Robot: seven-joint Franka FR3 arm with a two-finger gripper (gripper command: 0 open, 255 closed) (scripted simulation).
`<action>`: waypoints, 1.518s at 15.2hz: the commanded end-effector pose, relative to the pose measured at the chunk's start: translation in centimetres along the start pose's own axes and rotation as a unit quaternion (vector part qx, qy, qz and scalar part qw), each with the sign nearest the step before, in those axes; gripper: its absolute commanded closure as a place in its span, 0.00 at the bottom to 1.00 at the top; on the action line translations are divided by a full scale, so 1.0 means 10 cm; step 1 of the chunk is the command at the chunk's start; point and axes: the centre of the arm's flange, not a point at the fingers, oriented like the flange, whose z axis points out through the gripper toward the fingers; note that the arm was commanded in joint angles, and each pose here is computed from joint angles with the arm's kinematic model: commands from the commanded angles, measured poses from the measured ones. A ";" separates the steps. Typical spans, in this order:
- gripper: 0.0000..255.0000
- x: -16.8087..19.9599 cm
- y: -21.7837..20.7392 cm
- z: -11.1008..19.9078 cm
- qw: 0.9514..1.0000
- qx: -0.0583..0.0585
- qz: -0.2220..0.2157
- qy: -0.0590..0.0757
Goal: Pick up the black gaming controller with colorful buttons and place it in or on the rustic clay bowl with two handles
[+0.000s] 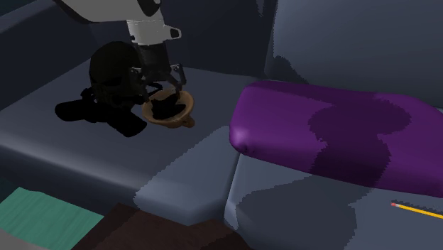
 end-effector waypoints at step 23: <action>1.00 -0.01 -0.01 0.24 1.000 -0.004 -0.003 -0.007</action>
